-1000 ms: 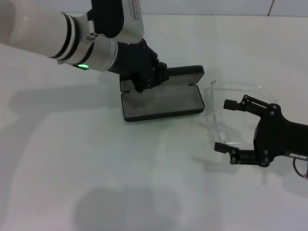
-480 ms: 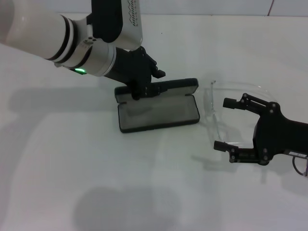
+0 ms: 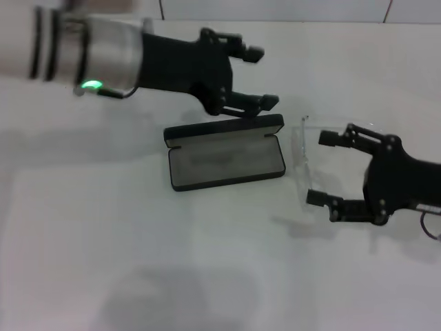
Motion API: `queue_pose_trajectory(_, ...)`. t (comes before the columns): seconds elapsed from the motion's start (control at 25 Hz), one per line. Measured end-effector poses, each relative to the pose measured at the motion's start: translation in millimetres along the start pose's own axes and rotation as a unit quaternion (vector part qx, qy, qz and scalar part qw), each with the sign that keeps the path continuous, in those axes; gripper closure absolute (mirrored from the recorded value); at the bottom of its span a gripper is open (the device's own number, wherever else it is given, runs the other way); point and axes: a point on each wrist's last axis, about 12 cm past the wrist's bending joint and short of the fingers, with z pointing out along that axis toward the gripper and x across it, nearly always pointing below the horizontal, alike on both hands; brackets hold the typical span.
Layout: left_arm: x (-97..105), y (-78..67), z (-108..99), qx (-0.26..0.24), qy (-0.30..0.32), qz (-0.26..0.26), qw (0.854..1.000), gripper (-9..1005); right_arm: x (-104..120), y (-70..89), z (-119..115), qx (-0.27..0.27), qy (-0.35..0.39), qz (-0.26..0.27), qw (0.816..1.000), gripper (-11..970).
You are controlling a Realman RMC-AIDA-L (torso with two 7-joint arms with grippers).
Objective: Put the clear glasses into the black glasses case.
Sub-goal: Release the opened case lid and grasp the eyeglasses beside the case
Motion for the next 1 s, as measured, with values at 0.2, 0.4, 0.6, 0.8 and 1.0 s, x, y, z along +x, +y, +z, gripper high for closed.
queue_pose_trajectory(0.2,28.1,-20.8,-18.8,-0.015,-0.112,-0.052,0.992,298,-28.3,-20.5,5.3,-0.067,0.04,0.013,0.997,96)
queue_pose_trajectory(0.4,64.8,-38.5,-20.6,-0.036,-0.16,-0.12,0.979,221,-62.7,-52.4,9.1,-0.09,0.158,-0.081,0.98,97)
queue_pose_trajectory(0.6,89.7,-55.6,-28.6,-0.061,-0.187,-0.151,0.969,216,-95.2,-73.0,27.2,-0.134,0.308,-0.185,0.923,98)
queue_pose_trajectory(0.8,101.2,-65.3,-35.7,-0.081,-0.204,-0.179,0.959,220,-121.7,-81.8,57.8,-0.168,0.387,-0.273,0.865,99)
queue_pose_trajectory(1.0,105.6,-67.1,-34.5,-0.089,-0.221,-0.203,0.95,220,-124.4,-84.1,95.0,-0.214,0.442,-0.332,0.806,100)
